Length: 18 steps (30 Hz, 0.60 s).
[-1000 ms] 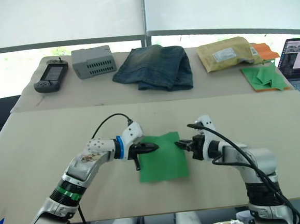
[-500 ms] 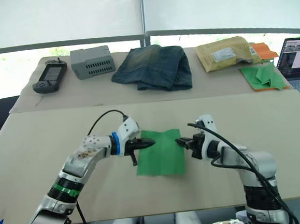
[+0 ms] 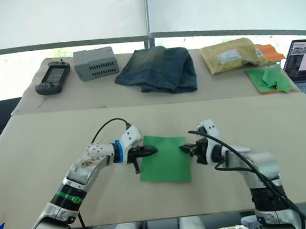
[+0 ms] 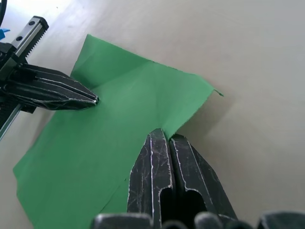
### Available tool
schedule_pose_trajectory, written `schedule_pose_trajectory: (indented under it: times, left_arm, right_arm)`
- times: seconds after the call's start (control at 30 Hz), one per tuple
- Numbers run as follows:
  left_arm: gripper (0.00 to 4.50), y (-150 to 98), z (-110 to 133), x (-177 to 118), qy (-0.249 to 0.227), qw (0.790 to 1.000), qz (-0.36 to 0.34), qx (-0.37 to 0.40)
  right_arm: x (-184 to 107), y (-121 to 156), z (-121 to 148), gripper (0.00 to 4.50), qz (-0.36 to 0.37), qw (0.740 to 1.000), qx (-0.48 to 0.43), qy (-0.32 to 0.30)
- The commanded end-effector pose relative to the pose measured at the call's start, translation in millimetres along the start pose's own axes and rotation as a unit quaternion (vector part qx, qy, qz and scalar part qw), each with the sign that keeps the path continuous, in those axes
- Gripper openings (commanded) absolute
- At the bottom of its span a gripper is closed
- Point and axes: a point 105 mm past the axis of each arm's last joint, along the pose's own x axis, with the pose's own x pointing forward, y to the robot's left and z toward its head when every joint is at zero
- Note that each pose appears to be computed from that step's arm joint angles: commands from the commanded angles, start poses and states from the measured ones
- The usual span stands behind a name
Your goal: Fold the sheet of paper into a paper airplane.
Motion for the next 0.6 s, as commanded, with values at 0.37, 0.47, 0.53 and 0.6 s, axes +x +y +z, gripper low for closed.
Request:
schedule_pose_trajectory:
  times: [0.37, 0.47, 0.53, 0.6]
  left_arm:
    - [0.00, -7, -8, 6, 0.014, 1.000, -0.018, -0.001]
    - [0.00, -7, -7, 7, 0.013, 1.000, -0.020, 0.002]
    - [0.00, -7, -7, 7, 0.014, 1.000, -0.021, 0.003]
    - [0.00, -7, -7, 7, 0.014, 1.000, -0.021, 0.003]
  right_arm:
    - [-21, 8, 36, 2.27, -0.019, 0.993, -0.080, -0.087]
    - [-15, 7, 34, 2.27, -0.022, 0.993, -0.080, -0.083]
    - [-12, 7, 36, 2.27, -0.020, 0.993, -0.074, -0.090]
    - [-11, 9, 37, 1.76, -0.016, 0.993, -0.078, -0.092]
